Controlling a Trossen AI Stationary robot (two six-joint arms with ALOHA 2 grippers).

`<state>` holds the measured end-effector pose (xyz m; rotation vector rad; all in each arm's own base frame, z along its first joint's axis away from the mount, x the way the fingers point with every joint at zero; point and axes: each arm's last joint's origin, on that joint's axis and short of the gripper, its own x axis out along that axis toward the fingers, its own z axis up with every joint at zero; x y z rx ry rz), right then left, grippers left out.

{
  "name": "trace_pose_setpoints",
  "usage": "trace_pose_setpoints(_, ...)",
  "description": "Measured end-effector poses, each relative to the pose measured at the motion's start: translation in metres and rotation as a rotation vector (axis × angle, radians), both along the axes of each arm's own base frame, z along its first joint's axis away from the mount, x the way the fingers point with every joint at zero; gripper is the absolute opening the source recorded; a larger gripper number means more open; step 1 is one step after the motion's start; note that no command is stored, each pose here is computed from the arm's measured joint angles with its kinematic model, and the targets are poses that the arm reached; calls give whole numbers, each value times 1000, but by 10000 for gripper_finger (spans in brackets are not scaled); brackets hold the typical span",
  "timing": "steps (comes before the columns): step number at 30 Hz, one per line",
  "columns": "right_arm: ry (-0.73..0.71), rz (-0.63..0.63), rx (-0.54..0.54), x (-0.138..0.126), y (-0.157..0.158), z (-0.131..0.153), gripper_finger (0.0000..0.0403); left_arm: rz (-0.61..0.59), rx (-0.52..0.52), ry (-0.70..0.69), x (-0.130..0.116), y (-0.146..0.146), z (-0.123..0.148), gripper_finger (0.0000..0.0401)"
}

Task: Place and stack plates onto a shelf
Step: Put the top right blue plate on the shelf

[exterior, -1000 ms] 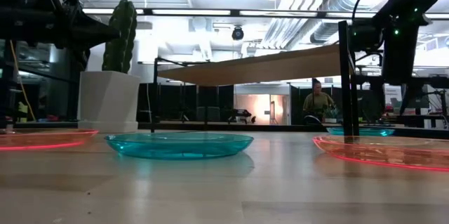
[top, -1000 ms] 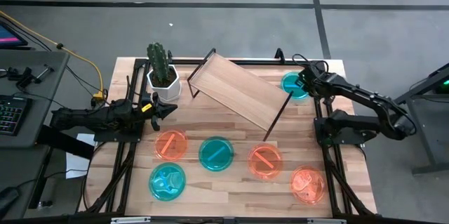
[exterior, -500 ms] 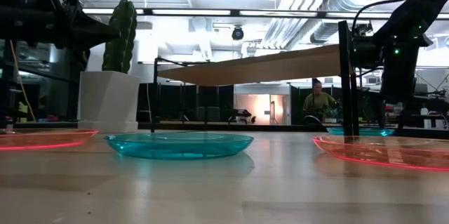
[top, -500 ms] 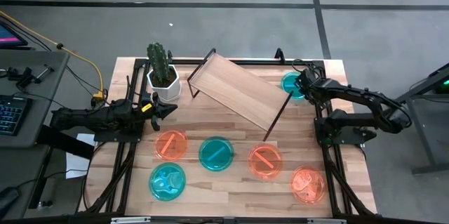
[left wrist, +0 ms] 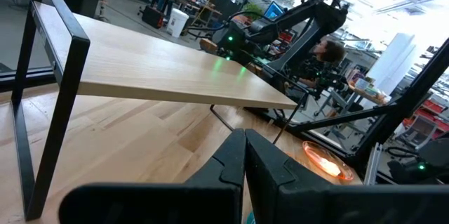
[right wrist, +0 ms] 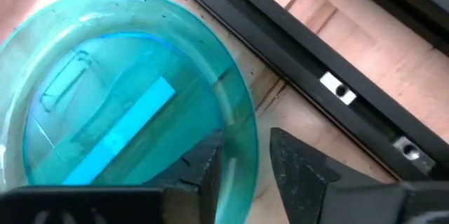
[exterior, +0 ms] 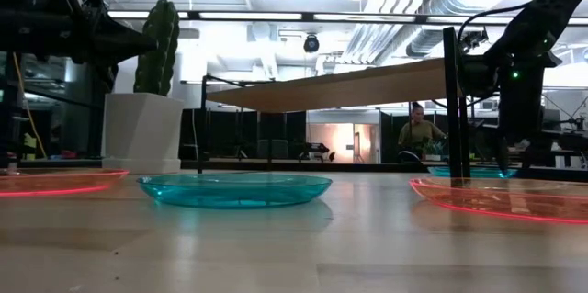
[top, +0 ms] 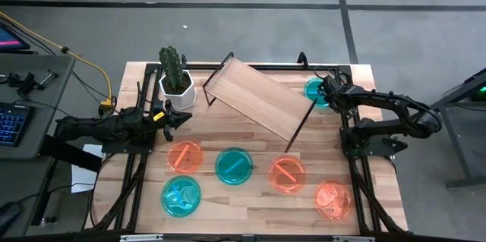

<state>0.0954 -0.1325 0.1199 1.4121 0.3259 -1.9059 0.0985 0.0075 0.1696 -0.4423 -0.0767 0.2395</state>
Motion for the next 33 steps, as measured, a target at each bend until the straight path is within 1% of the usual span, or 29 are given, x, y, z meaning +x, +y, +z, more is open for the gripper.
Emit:
trace_pose_setpoints(2, 7, 1, 3, -1, 0, 0, 77, 0, 0, 0, 0, 0, 0, 1)
trace_pose_setpoints(5, 15, 8, -10, 0, 0, 0, 22, 0, 0, 0, 0, 0, 0, 1)
trace_pose_setpoints(7, 20, 21, -18, 0, 0, 1, 8, 0, 0, 0, 0, 0, 0, 1)
trace_pose_setpoints(9, 13, 26, -26, -1, 0, 3, 12, 0, 0, 0, 0, 0, 0, 1)
trace_pose_setpoints(11, -5, 30, -45, -2, 1, 7, 6, 0, 0, 0, 0, 0, 0, 1)
trace_pose_setpoints(14, -29, 47, -112, -3, 2, 17, 2, 0, 0, 0, 0, 0, 0, 1)
trace_pose_setpoints(21, -123, 43, -271, -9, 9, 43, 0, 0, 0, 0, 0, 0, 0, 1)
trace_pose_setpoints(27, -187, 34, -378, -15, 15, 59, 0, 0, 0, 0, 0, 0, 0, 1)
trace_pose_setpoints(30, -188, 47, -398, -16, 17, 62, 0, 0, 0, 0, 0, 0, 0, 1)
trace_pose_setpoints(33, -186, 85, -360, -15, 17, 60, 0, 0, 0, 0, 0, 0, 0, 1)
